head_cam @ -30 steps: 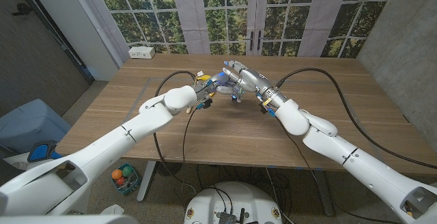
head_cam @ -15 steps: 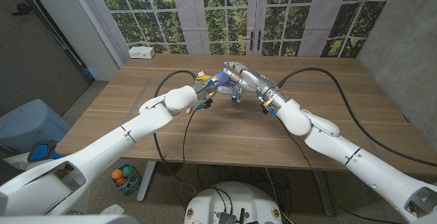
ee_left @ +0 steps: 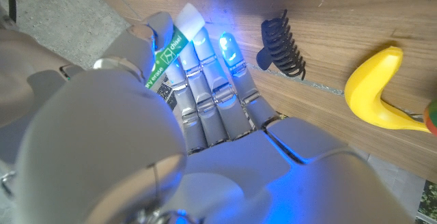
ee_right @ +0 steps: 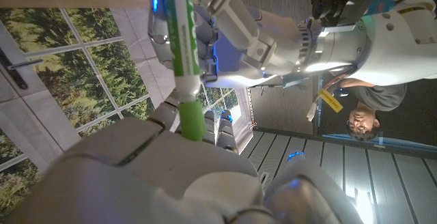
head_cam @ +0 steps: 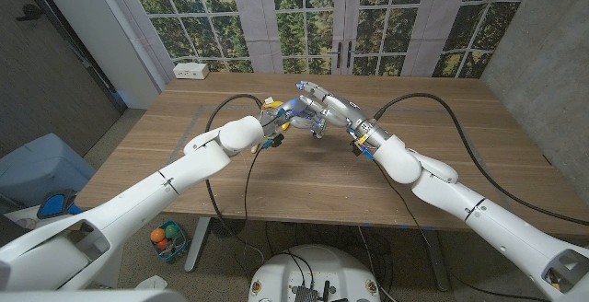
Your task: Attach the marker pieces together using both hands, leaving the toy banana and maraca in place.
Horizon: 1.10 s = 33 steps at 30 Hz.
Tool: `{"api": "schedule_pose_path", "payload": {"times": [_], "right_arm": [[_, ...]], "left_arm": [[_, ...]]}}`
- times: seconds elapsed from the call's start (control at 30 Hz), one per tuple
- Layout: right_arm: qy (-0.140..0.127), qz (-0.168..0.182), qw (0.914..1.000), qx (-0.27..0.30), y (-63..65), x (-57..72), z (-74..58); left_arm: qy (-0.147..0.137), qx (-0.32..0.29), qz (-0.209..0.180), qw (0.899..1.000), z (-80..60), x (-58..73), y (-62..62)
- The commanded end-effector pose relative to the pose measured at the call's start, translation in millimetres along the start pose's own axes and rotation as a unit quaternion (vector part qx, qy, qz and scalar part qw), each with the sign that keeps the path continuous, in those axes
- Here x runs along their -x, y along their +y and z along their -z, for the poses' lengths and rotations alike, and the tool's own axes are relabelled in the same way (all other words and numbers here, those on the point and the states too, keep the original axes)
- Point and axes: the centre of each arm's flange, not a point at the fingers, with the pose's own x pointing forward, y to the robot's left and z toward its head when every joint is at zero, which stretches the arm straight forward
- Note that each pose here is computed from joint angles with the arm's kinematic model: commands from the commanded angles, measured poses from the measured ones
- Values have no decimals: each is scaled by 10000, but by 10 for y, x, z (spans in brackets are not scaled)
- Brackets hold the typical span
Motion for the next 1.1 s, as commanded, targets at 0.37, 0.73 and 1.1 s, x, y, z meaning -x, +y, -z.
{"api": "schedule_pose_path", "payload": {"times": [0.37, 0.73, 1.1], "right_arm": [[-219, 1295, 9910, -274, -294, 119, 77], [-23, 1434, 9878, -611, -347, 179, 191], [136, 1621, 9824, -923, -459, 267, 301]], "left_arm": [[116, -342, -20, 9993, 20, 52, 78], [216, -795, -69, 9966, -8, 76, 174], [547, -1420, 40, 9884, -11, 108, 281]]}}
